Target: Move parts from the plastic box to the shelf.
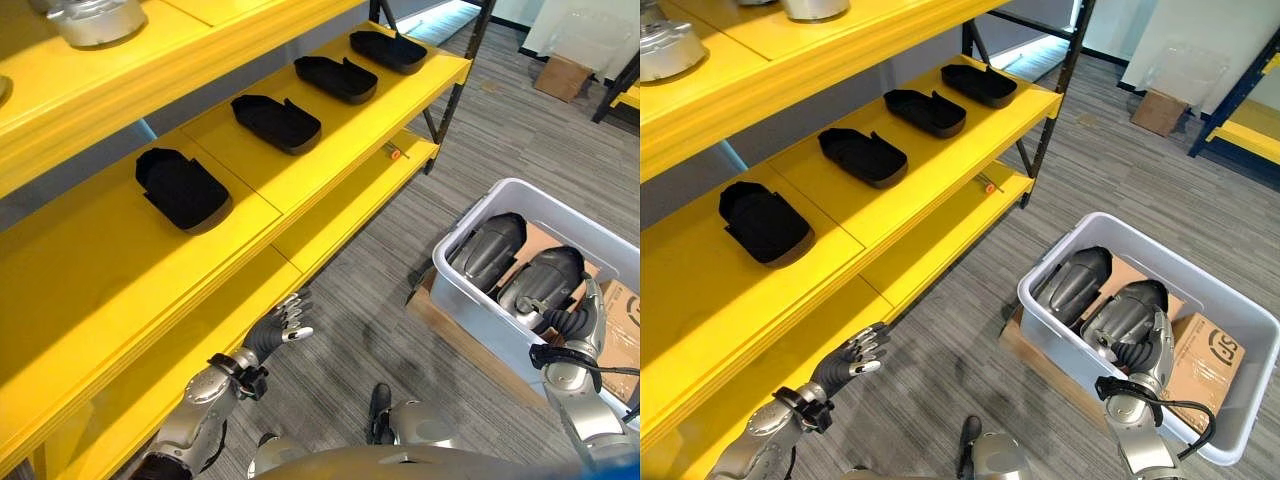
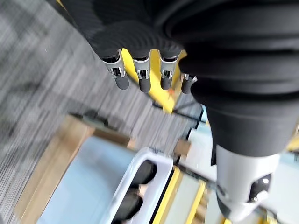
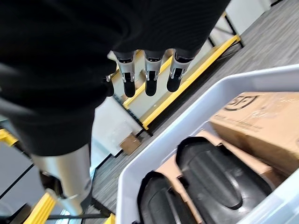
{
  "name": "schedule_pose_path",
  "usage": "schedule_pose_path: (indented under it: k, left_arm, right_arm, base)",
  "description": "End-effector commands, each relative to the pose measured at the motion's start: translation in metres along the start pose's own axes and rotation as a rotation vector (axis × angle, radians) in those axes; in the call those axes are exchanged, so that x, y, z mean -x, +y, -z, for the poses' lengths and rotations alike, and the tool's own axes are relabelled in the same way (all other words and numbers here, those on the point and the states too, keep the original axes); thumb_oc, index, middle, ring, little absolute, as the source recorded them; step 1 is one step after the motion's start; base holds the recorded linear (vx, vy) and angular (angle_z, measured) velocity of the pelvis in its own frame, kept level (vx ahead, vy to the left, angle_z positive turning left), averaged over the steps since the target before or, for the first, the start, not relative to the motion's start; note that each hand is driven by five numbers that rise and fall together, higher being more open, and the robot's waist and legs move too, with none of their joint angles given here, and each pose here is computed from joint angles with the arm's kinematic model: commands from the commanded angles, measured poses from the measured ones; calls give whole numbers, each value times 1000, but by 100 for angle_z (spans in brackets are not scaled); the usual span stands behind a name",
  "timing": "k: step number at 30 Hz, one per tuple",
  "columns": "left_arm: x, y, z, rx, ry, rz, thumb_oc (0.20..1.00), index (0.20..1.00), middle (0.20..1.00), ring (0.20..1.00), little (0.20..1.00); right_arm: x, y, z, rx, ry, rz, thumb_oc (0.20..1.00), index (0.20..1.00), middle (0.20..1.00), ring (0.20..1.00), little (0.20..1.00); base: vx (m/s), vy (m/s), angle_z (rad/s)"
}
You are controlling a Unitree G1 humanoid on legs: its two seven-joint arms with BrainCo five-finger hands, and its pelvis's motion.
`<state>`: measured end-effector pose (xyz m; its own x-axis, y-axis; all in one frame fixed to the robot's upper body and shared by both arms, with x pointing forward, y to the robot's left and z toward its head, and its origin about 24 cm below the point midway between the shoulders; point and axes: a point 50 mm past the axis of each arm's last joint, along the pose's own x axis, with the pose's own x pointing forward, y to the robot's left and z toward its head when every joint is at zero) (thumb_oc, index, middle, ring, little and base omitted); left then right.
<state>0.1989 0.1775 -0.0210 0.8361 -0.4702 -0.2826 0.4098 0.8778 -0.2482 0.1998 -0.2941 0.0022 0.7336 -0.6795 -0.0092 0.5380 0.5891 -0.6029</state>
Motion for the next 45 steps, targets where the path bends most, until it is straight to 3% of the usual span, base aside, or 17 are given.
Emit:
schedule_pose_path:
  k: [1,8,17,32,35,45]
  left_arm:
    - [4,-1,-9,-7,-63,-26,1000,1000,1000,1000,1000]
    - [4,0,-7,32,-102,-151,1000,1000,1000,1000,1000]
    - [15,11,-6,7,-80,-163,1000,1000,1000,1000,1000]
    - [15,12,1,-87,-45,-138,1000,1000,1000,1000,1000]
    - [11,11,3,-26,-61,-127,1000,1000,1000,1000,1000]
    - [1,6,1,-55,-59,-78,1000,1000,1000,1000,1000]
  right_arm:
    - [-14,-8,-31,-77,-150,81,1000,1000,1000,1000,1000]
    - [-5,18,-37,-63,-206,-194,1000,1000,1000,1000,1000]
    - [21,34,-32,-99,-186,-343,1000,1000,1000,1000,1000]
    - [30,57,-56,-175,-230,-435,1000,1000,1000,1000,1000]
    - [27,68,-69,-177,-252,-443,1000,1000,1000,1000,1000]
    - [32,79,-66,-191,-217,-426,1000,1000,1000,1000,1000]
  base:
    - [19,-231,-42]
    - [93,-93,-98]
    - [136,64,-55]
    - [95,135,-30]
    - [3,55,-38]
    - [106,-270,-47]
